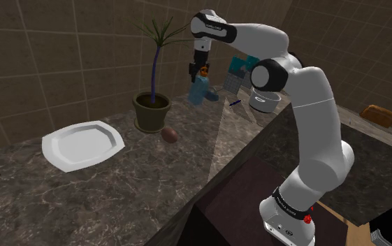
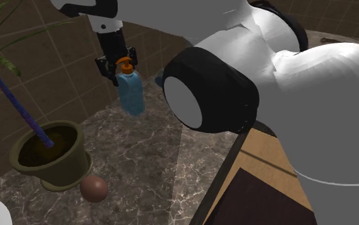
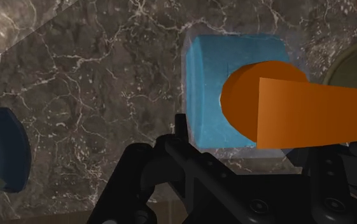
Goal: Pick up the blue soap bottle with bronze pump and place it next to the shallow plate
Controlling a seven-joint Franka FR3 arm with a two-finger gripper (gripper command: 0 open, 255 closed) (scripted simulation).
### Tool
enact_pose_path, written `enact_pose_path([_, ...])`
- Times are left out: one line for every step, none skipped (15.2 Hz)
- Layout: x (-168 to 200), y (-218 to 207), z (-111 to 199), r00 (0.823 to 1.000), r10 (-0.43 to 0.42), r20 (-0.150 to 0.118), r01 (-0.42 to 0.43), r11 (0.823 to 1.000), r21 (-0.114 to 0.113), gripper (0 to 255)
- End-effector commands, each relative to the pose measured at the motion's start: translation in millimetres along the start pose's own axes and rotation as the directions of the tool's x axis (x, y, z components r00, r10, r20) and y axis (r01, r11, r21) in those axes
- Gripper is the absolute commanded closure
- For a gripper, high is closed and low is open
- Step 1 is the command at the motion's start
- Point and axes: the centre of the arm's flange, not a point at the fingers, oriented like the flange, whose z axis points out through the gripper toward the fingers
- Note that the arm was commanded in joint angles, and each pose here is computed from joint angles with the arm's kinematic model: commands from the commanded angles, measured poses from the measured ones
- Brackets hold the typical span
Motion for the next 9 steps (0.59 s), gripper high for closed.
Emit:
enact_pose_path([-8.6,-22.8,1.2,1.0,0.0,-0.001,0.0,1.0,0.0,255])
enact_pose_path([-13.2,-35.1,2.4,1.0,0.0,-0.001,0.0,1.0,0.0,255])
enact_pose_path([-17.9,-47.4,3.7,1.0,0.0,-0.001,0.0,1.0,0.0,255])
enact_pose_path([-22.5,-59.7,5.0,1.0,0.0,-0.001,0.0,1.0,0.0,255])
enact_pose_path([-27.1,-72.0,6.3,1.0,0.0,-0.001,0.0,1.0,0.0,255])
enact_pose_path([-31.7,-84.3,7.5,1.0,0.0,-0.001,0.0,1.0,0.0,255])
enact_pose_path([-36.4,-96.6,8.8,1.0,0.0,-0.001,0.0,1.0,0.0,255])
enact_pose_path([-41.0,-108.9,10.1,1.0,0.0,-0.001,0.0,1.0,0.0,255])
enact_pose_path([-45.6,-121.1,11.4,1.0,0.0,-0.001,0.0,1.0,0.0,255])
